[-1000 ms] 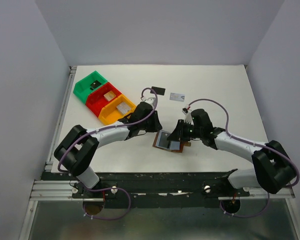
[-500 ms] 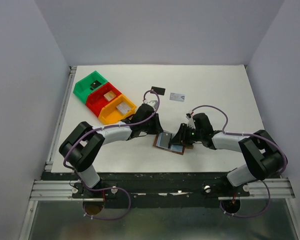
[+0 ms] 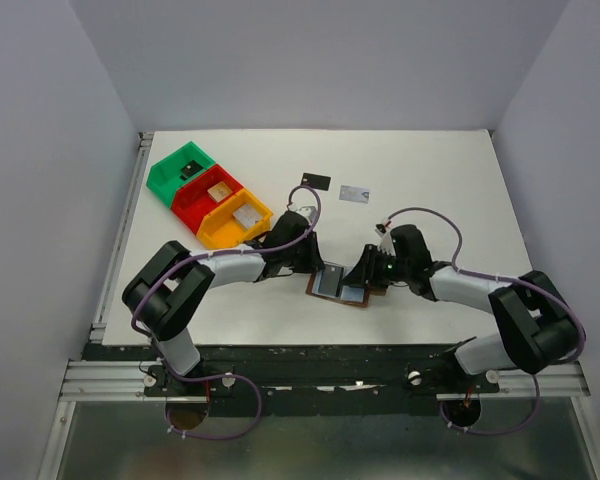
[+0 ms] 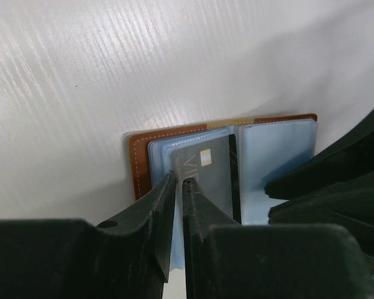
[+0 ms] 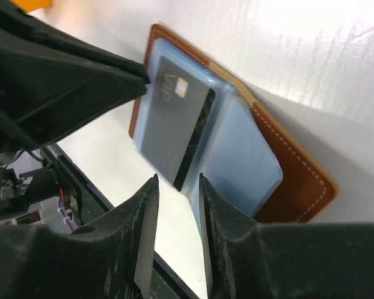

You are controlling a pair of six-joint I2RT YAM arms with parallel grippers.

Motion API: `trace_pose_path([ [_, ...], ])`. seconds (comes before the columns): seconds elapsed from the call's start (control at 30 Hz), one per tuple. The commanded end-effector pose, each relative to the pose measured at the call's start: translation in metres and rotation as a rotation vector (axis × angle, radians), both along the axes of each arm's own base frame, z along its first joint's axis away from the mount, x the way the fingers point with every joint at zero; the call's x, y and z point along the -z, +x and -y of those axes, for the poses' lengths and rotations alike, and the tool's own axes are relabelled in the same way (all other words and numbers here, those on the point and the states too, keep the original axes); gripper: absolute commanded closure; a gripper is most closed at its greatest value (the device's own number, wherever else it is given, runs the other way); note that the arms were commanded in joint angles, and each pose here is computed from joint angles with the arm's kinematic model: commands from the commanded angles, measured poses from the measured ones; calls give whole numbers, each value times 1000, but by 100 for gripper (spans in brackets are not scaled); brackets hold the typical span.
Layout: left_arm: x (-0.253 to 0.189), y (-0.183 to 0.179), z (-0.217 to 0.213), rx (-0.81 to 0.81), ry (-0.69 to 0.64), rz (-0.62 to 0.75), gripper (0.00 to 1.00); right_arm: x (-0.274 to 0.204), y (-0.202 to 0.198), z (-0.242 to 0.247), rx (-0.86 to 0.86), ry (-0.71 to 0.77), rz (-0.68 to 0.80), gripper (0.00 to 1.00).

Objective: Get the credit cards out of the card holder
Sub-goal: Remove the credit card from the card holder.

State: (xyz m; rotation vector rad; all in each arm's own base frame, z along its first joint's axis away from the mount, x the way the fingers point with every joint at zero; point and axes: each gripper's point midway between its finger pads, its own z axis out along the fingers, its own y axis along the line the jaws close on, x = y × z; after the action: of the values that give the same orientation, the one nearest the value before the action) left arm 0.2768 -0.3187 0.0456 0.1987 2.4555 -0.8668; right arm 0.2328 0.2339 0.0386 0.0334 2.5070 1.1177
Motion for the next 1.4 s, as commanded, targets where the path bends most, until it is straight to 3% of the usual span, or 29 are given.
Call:
trace_pose_path([
  [0.0, -8, -2, 1, 22, -10, 61, 76, -27, 9, 7, -12, -42, 107, 60],
  [0.17, -16, -2, 6, 34, -48, 85, 76, -50, 10, 0, -42, -3, 135, 60],
  [0.57, 3, -6, 2, 19, -10, 40, 76, -23, 6, -19, -51, 97, 0, 61],
  [1.37, 30, -15, -9, 3, 66, -21, 84, 16, 0, -12, -49, 26, -80, 61],
])
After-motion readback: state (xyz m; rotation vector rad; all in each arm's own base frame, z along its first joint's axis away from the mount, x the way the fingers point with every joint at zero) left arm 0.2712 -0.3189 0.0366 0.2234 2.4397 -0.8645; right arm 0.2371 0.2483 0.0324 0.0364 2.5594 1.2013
